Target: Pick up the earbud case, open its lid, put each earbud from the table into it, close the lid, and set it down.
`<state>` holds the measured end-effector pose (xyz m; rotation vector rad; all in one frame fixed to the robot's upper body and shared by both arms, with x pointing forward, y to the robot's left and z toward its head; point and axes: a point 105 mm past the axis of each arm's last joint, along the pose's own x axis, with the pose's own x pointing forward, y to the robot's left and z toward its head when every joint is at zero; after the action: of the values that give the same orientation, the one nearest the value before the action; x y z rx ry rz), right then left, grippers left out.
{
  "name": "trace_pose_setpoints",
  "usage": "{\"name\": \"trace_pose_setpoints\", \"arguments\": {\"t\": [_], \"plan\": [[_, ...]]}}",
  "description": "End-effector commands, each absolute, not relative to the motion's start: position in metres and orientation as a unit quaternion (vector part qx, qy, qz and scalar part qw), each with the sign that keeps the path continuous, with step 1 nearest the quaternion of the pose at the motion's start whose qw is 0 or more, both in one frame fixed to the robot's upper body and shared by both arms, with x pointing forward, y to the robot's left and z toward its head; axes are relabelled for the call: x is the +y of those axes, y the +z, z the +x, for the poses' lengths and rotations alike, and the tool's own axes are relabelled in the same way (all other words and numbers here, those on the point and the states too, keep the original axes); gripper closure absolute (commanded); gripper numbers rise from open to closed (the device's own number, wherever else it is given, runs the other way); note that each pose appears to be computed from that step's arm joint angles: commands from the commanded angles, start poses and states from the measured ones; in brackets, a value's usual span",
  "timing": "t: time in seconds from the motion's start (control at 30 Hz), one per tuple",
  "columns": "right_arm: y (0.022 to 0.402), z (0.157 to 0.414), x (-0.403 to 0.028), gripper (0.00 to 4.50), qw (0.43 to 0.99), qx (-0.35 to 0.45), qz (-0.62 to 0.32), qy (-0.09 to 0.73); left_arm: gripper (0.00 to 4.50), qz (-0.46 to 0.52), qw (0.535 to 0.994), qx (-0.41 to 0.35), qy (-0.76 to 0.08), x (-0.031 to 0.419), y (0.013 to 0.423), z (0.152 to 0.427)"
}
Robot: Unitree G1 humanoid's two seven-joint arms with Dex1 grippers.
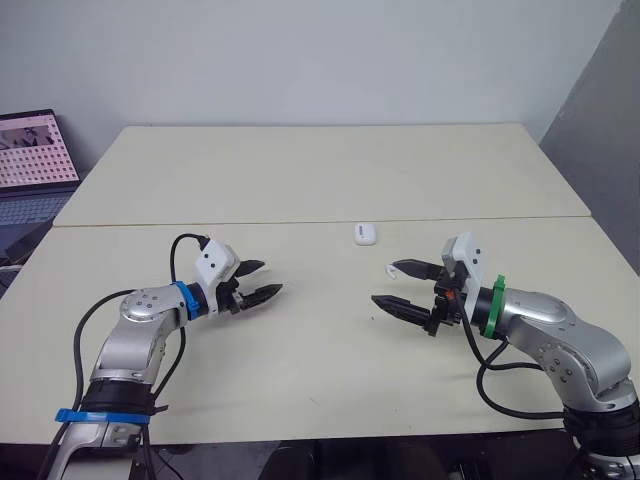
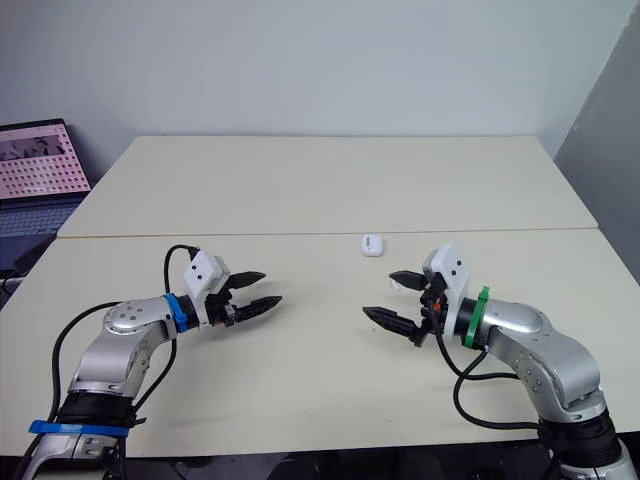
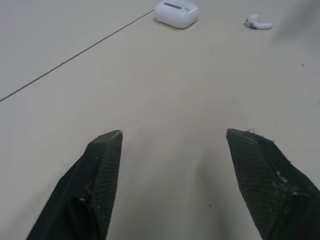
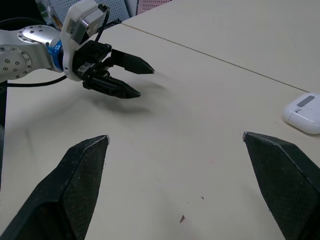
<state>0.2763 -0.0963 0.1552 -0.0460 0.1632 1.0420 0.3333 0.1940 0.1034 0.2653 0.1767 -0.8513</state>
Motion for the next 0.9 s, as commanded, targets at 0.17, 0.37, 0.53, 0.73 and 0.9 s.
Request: {"name": "trace_pose_setpoints", "arguments": {"t": [0.17, 0.37, 0.53, 0.73, 0.9], "plan": [[0.170, 0.273, -0.099, 0.00, 0.868, 0.051, -0.035, 0.492, 0.02, 0.132, 0.889, 0.045, -0.437, 0.179, 0.122, 0.335], [0.168, 0.273, -0.104, 0.00, 0.881, 0.047, -0.038, 0.469, 0.02, 0.110, 0.906, 0.045, -0.407, 0.176, 0.123, 0.344], [0.163, 0.281, -0.113, 0.00, 0.900, 0.042, -0.051, 0.430, 0.02, 0.106, 0.905, 0.028, -0.410, 0.158, 0.129, 0.353], [0.166, 0.281, -0.117, 0.00, 0.906, 0.036, -0.051, 0.419, 0.02, 0.101, 0.897, 0.020, -0.429, 0.143, 0.135, 0.355], [0.169, 0.283, -0.117, 0.00, 0.911, 0.029, -0.046, 0.408, 0.02, 0.108, 0.887, 0.012, -0.448, 0.102, 0.132, 0.367]]}}
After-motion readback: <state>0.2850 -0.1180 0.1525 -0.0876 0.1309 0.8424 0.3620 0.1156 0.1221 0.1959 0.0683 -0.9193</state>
